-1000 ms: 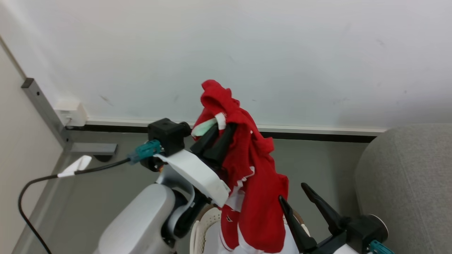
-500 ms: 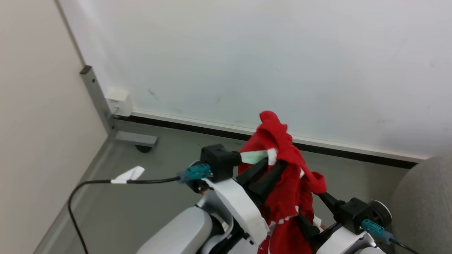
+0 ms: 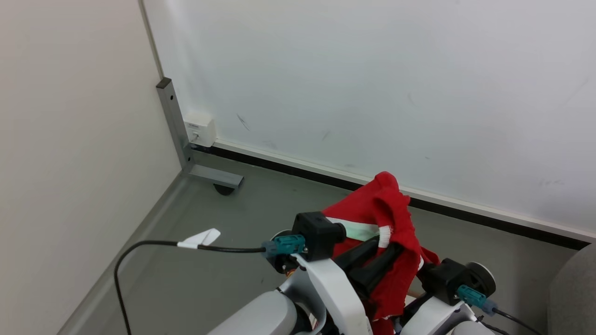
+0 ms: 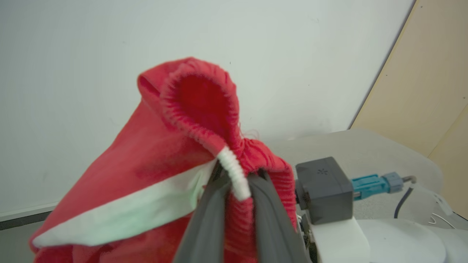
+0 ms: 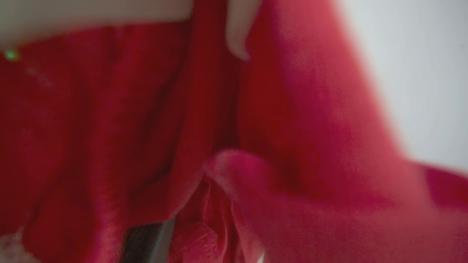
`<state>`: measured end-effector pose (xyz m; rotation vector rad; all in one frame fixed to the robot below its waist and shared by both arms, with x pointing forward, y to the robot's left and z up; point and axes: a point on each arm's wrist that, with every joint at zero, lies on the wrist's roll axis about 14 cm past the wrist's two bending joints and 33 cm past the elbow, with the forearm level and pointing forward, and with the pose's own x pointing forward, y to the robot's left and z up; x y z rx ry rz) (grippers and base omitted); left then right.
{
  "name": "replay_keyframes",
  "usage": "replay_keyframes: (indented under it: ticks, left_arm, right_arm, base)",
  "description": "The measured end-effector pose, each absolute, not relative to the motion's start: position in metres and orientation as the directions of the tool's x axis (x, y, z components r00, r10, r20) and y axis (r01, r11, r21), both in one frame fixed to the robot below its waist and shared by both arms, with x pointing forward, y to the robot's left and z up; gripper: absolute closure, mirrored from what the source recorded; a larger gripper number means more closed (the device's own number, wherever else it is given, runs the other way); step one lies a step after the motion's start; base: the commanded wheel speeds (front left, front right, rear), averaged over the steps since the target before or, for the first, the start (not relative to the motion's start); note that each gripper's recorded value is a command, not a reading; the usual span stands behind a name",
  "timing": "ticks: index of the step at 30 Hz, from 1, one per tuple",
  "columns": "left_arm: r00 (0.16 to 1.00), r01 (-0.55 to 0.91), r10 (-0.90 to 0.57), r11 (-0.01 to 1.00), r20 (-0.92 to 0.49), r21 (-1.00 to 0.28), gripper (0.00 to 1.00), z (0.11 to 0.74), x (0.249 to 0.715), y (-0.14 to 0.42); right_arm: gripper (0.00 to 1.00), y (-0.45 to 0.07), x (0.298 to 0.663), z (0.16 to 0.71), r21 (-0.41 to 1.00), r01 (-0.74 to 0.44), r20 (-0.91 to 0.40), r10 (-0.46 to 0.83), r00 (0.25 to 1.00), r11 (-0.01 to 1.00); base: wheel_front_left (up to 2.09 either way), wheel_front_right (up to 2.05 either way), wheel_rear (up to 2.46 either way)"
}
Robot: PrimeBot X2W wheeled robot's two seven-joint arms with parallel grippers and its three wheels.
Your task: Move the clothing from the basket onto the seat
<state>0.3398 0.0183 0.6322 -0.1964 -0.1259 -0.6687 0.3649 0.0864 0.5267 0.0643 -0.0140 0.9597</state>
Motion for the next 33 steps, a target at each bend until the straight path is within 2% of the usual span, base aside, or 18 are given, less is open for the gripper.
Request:
replay_keyframes:
  ticks: [2, 3, 4, 6, 16, 32, 33]
  left_arm:
    - [0.778, 0.627, -0.603, 0.767, 0.176, -0.14, 1.0, 0.631, 0.339, 0.018]
    - [0.777, 0.627, -0.604, 0.766, 0.175, -0.14, 1.0, 0.631, 0.339, 0.018]
    - [0.778, 0.627, -0.604, 0.766, 0.175, -0.143, 1.0, 0.631, 0.339, 0.018]
    - [0.778, 0.627, -0.604, 0.766, 0.173, -0.143, 1.0, 0.63, 0.339, 0.019]
    - [0.805, 0.592, -0.57, 0.789, 0.167, -0.162, 1.0, 0.626, 0.351, 0.029]
    - [0.804, 0.594, -0.57, 0.787, 0.17, -0.168, 1.0, 0.623, 0.358, 0.026]
    - [0.804, 0.594, -0.571, 0.787, 0.168, -0.168, 0.95, 0.623, 0.358, 0.026]
  right_arm:
    - [0.0, 0.094, 0.363, 0.53, 0.06, -0.829, 0.054, 0.828, 0.559, 0.556]
    - [0.1, 0.097, 0.362, 0.532, 0.06, -0.833, 0.058, 0.831, 0.553, 0.55]
    - [0.33, 0.099, 0.363, 0.534, 0.061, -0.834, 0.063, 0.832, 0.551, 0.548]
    - [1.0, 0.098, 0.366, 0.538, 0.064, -0.831, 0.073, 0.828, 0.556, 0.553]
    - [1.0, 0.084, 0.369, 0.546, 0.093, -0.806, 0.115, 0.798, 0.592, 0.584]
    - [1.0, 0.064, 0.374, 0.549, 0.106, -0.772, 0.133, 0.76, 0.636, 0.627]
    - [1.0, 0.062, 0.375, 0.549, 0.106, -0.768, 0.134, 0.756, 0.64, 0.631]
  base:
    - [0.0, 0.0, 0.0]
    - [0.0, 0.0, 0.0]
    - [0.0, 0.0, 0.0]
    - [0.0, 0.0, 0.0]
    - [0.0, 0.0, 0.0]
    - [0.0, 0.0, 0.0]
    - [0.0, 0.0, 0.0]
